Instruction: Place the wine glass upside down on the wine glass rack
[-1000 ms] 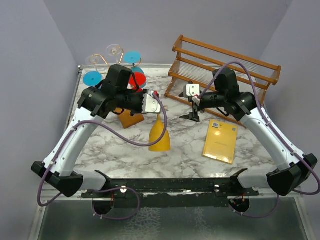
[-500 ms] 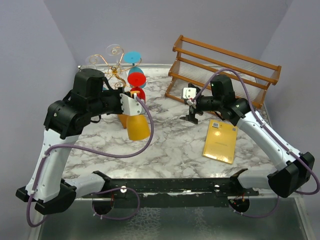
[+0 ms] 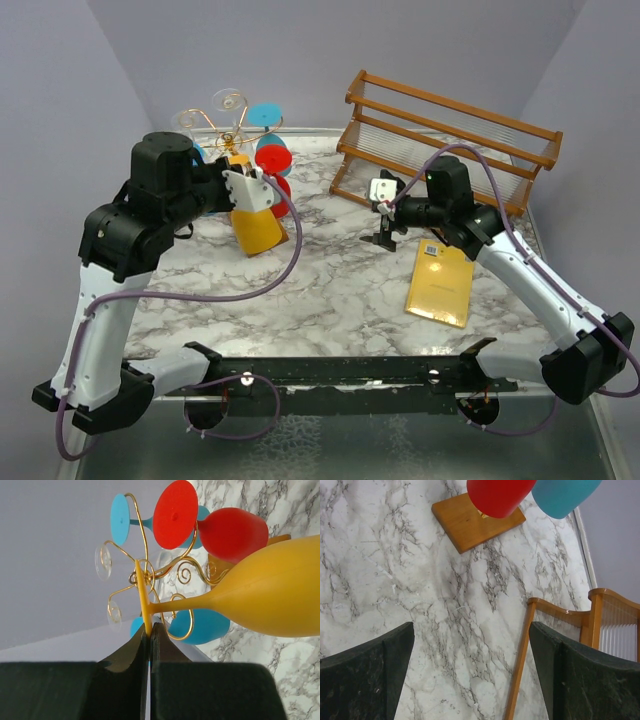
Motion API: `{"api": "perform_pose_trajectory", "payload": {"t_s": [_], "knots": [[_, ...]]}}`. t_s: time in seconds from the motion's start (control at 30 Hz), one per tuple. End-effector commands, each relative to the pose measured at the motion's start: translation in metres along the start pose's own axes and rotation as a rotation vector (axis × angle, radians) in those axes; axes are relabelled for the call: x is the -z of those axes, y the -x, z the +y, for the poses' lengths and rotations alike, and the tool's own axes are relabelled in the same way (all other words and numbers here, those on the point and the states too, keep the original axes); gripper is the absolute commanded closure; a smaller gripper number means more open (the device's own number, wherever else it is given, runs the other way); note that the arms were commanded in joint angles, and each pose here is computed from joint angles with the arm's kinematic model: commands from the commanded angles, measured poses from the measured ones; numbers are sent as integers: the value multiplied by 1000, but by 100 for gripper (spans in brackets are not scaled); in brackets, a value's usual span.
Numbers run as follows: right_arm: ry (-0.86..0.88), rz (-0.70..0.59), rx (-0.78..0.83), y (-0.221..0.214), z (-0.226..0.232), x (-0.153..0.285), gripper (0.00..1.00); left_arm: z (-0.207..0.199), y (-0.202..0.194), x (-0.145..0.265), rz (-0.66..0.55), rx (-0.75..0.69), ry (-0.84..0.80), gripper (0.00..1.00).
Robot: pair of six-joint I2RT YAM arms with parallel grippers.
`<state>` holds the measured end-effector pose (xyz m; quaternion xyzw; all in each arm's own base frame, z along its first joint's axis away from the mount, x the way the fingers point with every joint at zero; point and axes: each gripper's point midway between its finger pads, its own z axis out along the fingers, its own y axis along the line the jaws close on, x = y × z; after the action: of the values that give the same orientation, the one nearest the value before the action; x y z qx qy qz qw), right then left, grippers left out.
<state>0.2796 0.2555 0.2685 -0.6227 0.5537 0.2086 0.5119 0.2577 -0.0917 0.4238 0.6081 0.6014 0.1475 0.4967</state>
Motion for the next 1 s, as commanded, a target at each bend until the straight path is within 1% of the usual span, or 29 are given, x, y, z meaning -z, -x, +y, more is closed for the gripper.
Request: {"api": "perform_pose_trajectory", "payload": {"t_s": [0.0, 0.23, 0.5, 0.97], "knots": [[-44, -12, 21, 5, -7, 2, 3, 14, -16, -19, 89, 6, 68, 100], [-46, -7, 18, 3, -7, 1, 4, 14, -30, -42, 162, -20, 79, 100], [-43, -3, 15, 1, -6, 1, 3, 16, -41, -51, 222, -29, 102, 100], [-40, -2, 12, 1, -5, 1, 3, 20, -45, -58, 245, -14, 138, 100]]}}
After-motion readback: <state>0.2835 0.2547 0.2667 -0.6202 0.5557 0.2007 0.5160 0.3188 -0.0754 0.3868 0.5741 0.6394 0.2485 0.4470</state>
